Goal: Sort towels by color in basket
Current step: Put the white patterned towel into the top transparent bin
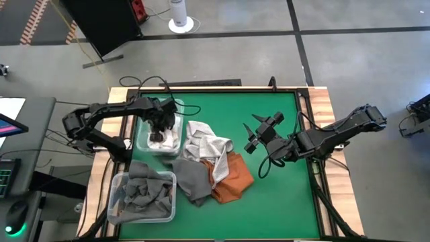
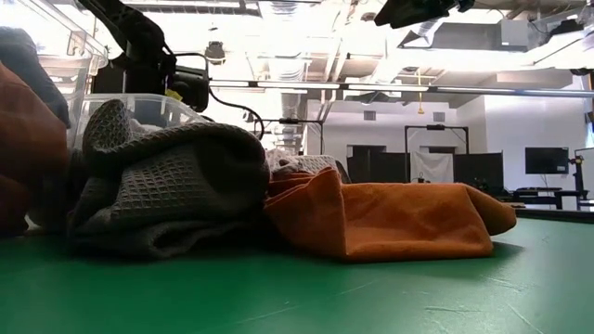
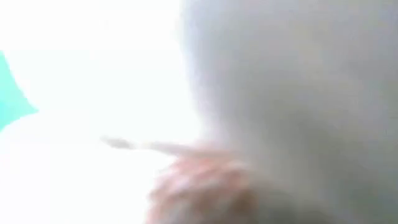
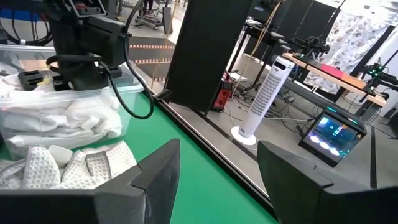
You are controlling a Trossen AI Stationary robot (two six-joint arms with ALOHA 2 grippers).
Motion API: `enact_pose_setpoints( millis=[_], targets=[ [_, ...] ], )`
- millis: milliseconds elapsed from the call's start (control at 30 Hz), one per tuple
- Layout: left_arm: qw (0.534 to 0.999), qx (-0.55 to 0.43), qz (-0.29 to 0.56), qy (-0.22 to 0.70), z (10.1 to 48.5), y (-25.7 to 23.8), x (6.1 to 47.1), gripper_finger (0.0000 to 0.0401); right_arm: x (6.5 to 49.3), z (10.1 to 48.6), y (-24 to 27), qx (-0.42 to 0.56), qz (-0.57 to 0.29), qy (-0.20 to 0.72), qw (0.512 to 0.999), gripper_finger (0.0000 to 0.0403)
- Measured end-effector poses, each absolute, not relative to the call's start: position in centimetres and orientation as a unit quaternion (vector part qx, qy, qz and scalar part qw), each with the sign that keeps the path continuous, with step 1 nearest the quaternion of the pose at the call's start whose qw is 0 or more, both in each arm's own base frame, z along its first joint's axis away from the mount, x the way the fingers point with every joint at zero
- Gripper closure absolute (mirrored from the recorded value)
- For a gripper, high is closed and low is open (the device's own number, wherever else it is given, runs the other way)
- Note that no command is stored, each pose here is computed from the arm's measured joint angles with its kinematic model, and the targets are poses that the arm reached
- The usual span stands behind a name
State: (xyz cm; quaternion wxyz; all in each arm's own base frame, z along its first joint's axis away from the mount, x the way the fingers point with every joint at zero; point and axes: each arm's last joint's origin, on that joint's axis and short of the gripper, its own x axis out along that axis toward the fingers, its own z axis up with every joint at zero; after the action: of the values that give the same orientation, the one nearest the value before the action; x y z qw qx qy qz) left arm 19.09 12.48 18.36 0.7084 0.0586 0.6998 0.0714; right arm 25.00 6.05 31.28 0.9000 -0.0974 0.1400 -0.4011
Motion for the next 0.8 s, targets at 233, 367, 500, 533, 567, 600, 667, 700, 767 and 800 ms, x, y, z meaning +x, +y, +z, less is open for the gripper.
enact_pose_setpoints(
  millis=[233,367,500,533,567,600,667,700,767,800],
  targets=[
    [0.669,0.036,0.106,0.735,22.9,12.8,19.3,0.0197,25.0,31.3,6.2,-0.098,-0.399,0.14,0.901,0.0159],
    [0.669,0.035,0.105,0.735,26.8,12.7,19.6,0.0185,25.0,31.3,6.2,-0.098,-0.399,0.14,0.901,0.0159],
    [0.694,0.052,0.118,0.708,30.2,12.8,19.8,0.0184,25.0,31.3,6.2,-0.098,-0.399,0.14,0.901,0.0159],
    [0.702,0.061,0.121,0.699,31.0,12.8,19.8,0.0184,25.0,31.3,6.2,-0.098,-0.399,0.14,0.901,0.0159],
    [0.709,0.069,0.124,0.691,31.6,12.7,19.7,0.0184,25.0,31.3,6.2,-0.098,-0.399,0.14,0.901,0.0159],
    [0.714,0.076,0.126,0.685,32.1,12.7,19.6,0.0184,25.0,31.3,6.2,-0.098,-0.399,0.14,0.901,0.0159],
    [0.722,0.086,0.128,0.675,32.9,12.6,19.4,0.0184,25.0,31.3,6.2,-0.098,-0.399,0.14,0.901,0.0159],
    [0.723,0.091,0.128,0.673,33.2,12.5,19.2,0.0184,25.0,31.3,6.2,-0.098,-0.399,0.14,0.901,0.0159],
    [0.71,0.117,0.134,0.681,33.6,12.4,18.9,0.0184,25.0,31.3,6.2,-0.098,-0.399,0.14,0.901,0.0159],
    [0.695,0.14,0.145,0.69,33.7,12.5,18.7,0.0184,25.0,31.3,6.1,-0.098,-0.4,0.14,0.901,0.0159]
  ],
)
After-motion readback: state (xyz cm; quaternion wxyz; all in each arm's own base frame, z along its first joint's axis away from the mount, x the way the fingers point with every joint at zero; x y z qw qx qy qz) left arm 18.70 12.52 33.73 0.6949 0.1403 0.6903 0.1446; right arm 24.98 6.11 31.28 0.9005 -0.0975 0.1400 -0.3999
